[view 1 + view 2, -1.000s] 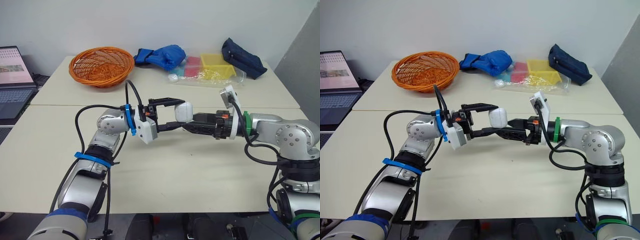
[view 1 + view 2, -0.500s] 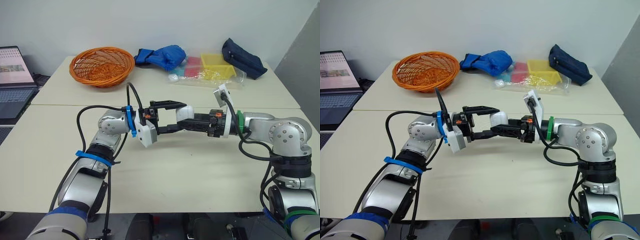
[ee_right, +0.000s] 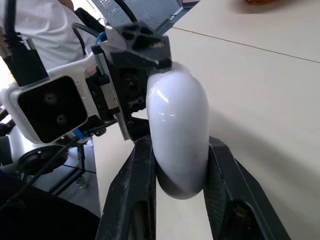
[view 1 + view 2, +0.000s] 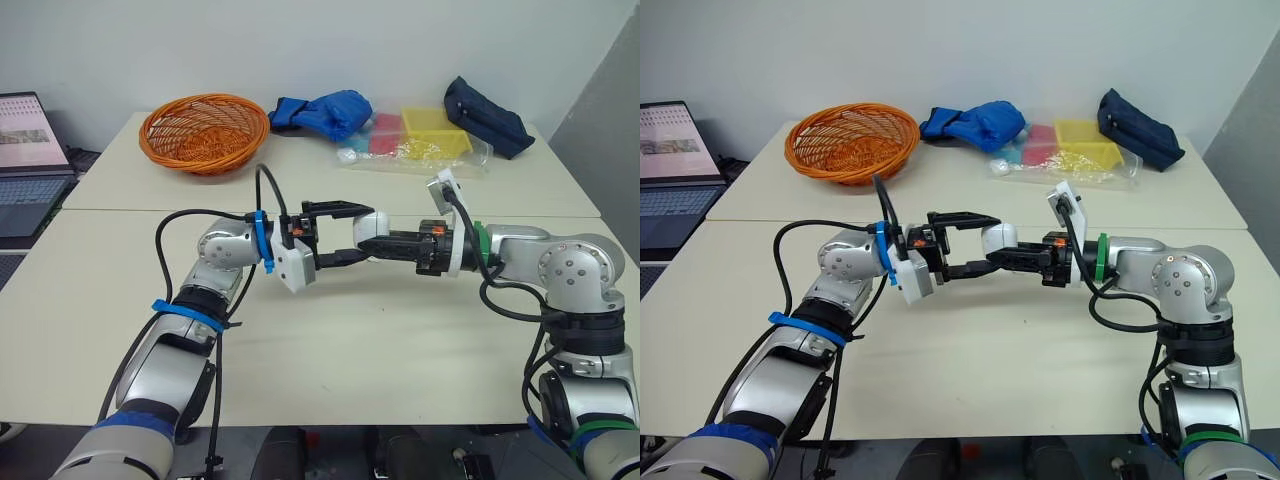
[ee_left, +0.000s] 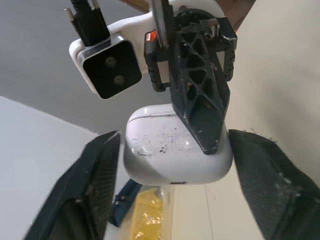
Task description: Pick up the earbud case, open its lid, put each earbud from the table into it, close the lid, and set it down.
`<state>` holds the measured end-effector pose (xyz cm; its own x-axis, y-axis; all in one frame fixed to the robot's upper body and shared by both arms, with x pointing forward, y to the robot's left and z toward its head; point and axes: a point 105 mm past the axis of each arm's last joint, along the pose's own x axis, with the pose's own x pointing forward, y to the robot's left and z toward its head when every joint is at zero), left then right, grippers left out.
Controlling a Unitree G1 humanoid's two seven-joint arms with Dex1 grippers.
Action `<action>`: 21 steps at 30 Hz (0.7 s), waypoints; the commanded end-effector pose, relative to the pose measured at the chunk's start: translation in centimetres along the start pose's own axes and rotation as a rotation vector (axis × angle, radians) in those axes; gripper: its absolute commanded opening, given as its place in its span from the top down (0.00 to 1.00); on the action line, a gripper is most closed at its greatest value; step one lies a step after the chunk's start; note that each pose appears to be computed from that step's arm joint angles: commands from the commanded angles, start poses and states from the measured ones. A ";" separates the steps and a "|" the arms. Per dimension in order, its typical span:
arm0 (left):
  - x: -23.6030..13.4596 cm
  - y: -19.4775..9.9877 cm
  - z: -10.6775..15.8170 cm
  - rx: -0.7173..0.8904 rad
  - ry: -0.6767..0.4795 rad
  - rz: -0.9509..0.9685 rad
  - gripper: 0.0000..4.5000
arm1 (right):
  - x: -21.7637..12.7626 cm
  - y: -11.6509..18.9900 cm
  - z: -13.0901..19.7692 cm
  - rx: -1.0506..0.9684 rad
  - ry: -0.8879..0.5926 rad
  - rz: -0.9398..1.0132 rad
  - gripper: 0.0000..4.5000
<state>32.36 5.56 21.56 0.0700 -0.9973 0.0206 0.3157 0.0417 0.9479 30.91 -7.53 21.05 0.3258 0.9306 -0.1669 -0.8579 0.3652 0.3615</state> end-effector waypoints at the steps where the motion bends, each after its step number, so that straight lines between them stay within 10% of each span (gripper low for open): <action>1: 0.5 1.2 1.0 -0.063 -0.027 -0.072 0.00 | -0.3 0.0 1.5 -0.093 -0.039 -0.023 0.81; 10: 1.3 3.2 -0.2 -0.490 0.228 -0.313 0.00 | -0.3 -3.6 -1.3 -0.645 0.224 -0.236 0.81; 21: 2.2 1.5 -0.3 -0.576 0.379 -0.479 0.00 | 1.7 -2.5 -0.7 -0.853 0.255 -0.225 0.81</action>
<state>33.52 4.06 21.66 0.0664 -0.8242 -0.5624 0.8382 -0.2597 0.4796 33.51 -7.33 17.43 0.4965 0.7548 -0.4287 -0.8462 0.3106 -0.4331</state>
